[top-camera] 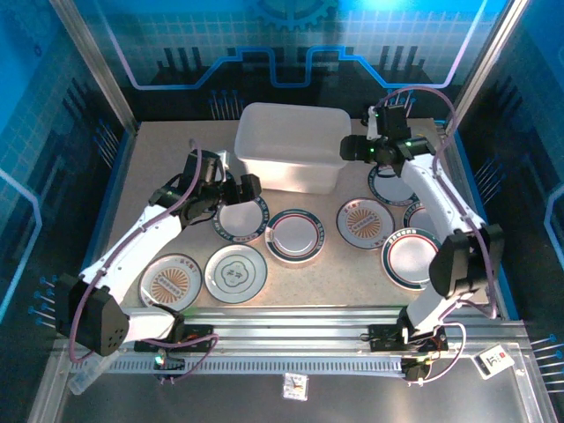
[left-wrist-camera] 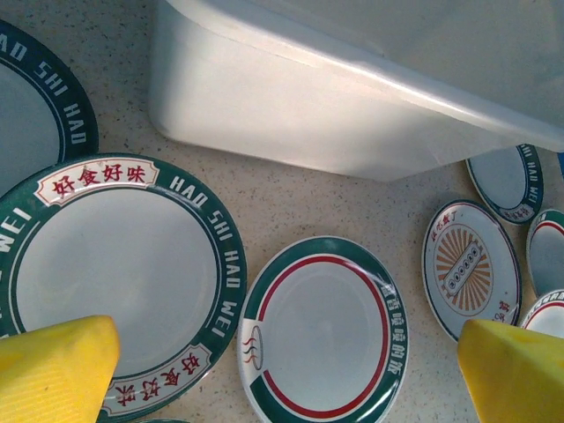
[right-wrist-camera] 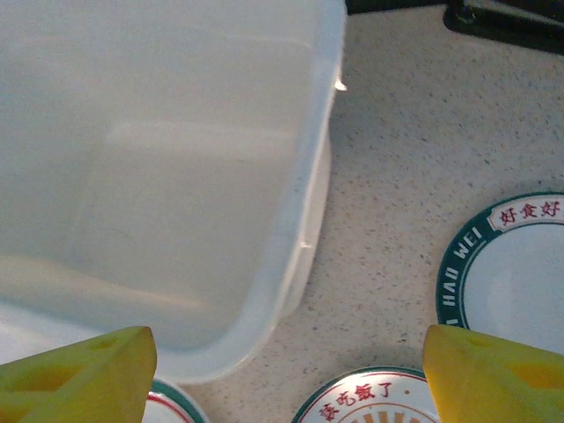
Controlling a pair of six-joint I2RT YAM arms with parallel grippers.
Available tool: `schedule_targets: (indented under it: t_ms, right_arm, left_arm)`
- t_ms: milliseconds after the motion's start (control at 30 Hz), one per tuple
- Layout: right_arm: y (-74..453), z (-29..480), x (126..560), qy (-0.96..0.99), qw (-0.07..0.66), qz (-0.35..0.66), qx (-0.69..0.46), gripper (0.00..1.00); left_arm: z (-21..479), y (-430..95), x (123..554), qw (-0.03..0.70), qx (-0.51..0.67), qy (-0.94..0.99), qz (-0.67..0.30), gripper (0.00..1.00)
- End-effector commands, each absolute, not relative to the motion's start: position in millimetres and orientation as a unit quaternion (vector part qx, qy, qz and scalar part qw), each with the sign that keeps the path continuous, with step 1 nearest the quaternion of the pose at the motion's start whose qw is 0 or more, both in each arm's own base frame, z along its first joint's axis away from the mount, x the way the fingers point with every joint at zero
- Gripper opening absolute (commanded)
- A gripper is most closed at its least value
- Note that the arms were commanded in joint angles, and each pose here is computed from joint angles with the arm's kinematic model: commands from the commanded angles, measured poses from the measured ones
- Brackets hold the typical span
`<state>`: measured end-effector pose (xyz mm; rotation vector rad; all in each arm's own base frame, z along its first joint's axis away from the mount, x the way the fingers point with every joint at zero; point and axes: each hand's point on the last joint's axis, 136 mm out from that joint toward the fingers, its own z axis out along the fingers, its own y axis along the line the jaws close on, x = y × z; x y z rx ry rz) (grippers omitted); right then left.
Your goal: Place the plates into the plastic bin on the countertop
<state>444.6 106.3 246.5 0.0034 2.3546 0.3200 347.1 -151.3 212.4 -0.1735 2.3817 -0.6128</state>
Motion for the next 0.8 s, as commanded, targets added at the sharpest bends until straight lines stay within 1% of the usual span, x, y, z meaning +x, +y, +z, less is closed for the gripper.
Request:
schedule_targets:
  t_ms: [0, 233, 400, 600, 700, 767]
  right_arm:
    - [116.0, 265.2, 421.0, 0.909, 0.383, 0.162, -0.021, 0.80]
    - [134.5, 241.0, 365.0, 0.907, 0.353, 0.219, -0.062, 0.77]
    - [151.1, 201.7, 335.8, 0.915, 0.316, 0.237, -0.079, 0.73]
    - [173.6, 148.9, 312.0, 0.925, 0.251, 0.274, -0.078, 0.65]
    - [181.4, 127.1, 309.4, 0.931, 0.228, 0.274, -0.084, 0.63]
    - [183.3, 114.6, 310.4, 0.935, 0.213, 0.272, -0.080, 0.59]
  left_arm:
    - [220.3, -142.1, 342.2, 0.342, -0.059, 0.911, -0.224, 0.99]
    - [219.2, -131.5, 336.7, 0.341, -0.064, 0.911, -0.223, 0.99]
    - [214.8, -127.5, 333.1, 0.332, -0.069, 0.914, -0.223, 0.99]
    - [213.5, -126.4, 328.6, 0.327, -0.069, 0.916, -0.223, 0.99]
    - [213.1, -126.6, 327.2, 0.326, -0.069, 0.916, -0.224, 0.99]
    - [211.6, -125.8, 325.5, 0.324, -0.070, 0.917, -0.223, 0.99]
